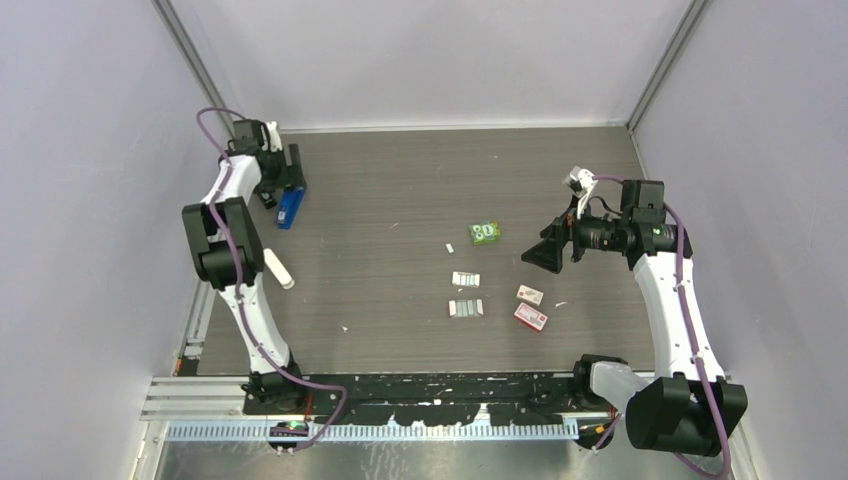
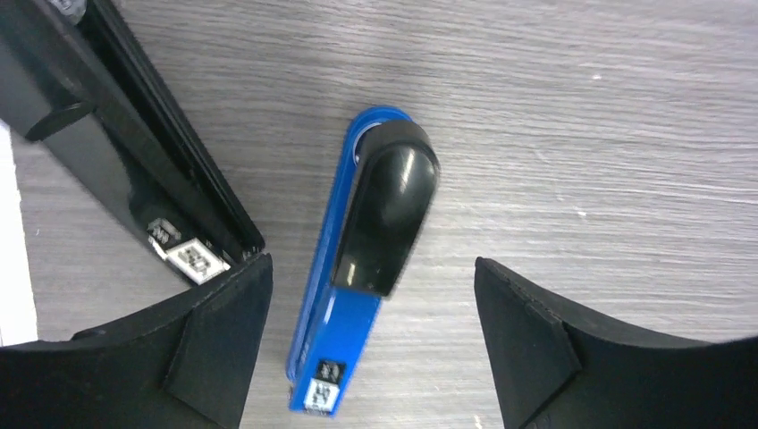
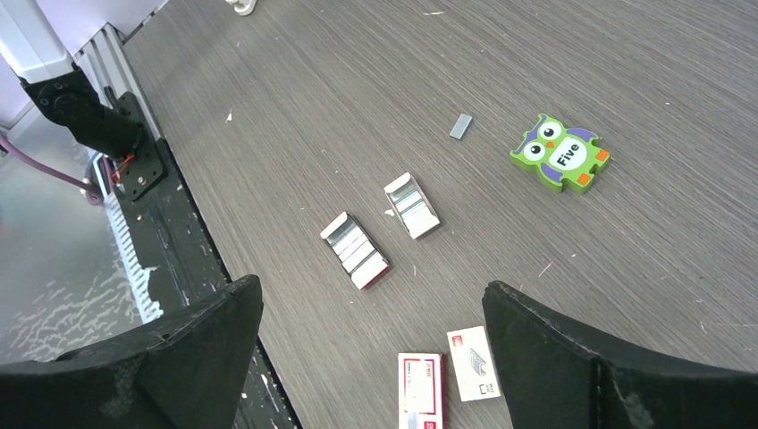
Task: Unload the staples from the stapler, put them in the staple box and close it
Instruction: Pick up the staple from the center of the board.
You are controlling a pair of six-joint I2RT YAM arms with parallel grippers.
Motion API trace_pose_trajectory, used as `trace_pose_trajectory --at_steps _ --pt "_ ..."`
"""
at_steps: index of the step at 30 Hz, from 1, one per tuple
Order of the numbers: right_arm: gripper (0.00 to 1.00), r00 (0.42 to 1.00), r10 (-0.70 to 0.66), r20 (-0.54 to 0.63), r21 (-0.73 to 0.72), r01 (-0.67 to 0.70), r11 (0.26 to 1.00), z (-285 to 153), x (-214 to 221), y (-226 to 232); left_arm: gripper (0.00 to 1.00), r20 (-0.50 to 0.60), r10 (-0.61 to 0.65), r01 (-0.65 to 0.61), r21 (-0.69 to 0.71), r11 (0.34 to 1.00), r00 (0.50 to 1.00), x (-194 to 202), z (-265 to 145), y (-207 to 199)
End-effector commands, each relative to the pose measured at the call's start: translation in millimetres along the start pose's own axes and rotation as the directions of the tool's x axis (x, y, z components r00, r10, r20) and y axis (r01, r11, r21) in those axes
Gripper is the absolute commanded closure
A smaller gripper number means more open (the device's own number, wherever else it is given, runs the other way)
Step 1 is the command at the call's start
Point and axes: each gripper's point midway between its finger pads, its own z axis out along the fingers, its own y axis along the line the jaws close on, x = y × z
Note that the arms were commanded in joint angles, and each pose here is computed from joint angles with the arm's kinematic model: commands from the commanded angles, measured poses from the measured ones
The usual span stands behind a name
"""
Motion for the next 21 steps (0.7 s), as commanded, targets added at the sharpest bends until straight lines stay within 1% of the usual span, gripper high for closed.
trace_pose_trajectory --at_steps 1,3,5,7,8,10,12,14,15,18,21 --pt "0.03 0.991 -0.132 0.007 -0.122 0.132 0.984 -4 2 26 0.13 0.333 -0.057 0.041 0.052 0.998 0.941 -79 -86 -26" --pt "0.03 0.990 -0.137 0.008 -0.122 0.137 0.983 -5 1 26 0.09 0.407 -0.101 0.070 0.091 0.993 0.908 -86 -114 -36" --pt "0.03 0.990 -0.140 0.006 -0.119 0.140 0.983 -5 2 26 0.01 0.456 -0.170 0.116 0.145 0.983 0.874 -83 -132 -45" --pt "0.03 0.989 -0.146 -0.005 -0.108 0.144 0.984 -5 4 24 0.00 0.463 -0.265 0.163 0.247 0.955 0.846 -79 -148 -61" --pt "0.03 0.988 -0.151 -0.012 -0.100 0.149 0.984 -5 5 22 0.00 0.443 -0.313 0.186 0.308 0.933 0.840 -75 -156 -70" --pt "0.03 0.987 -0.161 -0.024 -0.088 0.158 0.984 -5 7 19 0.00 0.369 -0.382 0.196 0.451 0.870 0.847 -63 -169 -99" --pt "0.03 0.986 -0.166 -0.031 -0.087 0.163 0.983 -4 9 19 0.00 0.260 -0.423 0.229 0.546 0.806 0.868 -43 -181 -129" --pt "0.03 0.984 -0.176 -0.033 -0.089 0.172 0.981 -3 10 20 0.00 0.223 -0.365 0.174 0.588 0.790 0.904 -16 -198 -165" --pt "0.03 0.983 -0.179 -0.037 -0.088 0.175 0.981 -3 11 19 0.00 0.206 -0.323 0.141 0.601 0.786 0.924 3 -204 -185" --pt "0.03 0.984 -0.172 -0.052 -0.090 0.166 0.982 0 14 17 0.01 0.195 -0.206 0.038 0.631 0.775 0.959 65 -219 -241" --pt "0.03 0.983 -0.168 -0.072 -0.080 0.162 0.984 3 18 12 0.02 0.224 -0.152 -0.023 0.626 0.780 0.963 117 -219 -265"
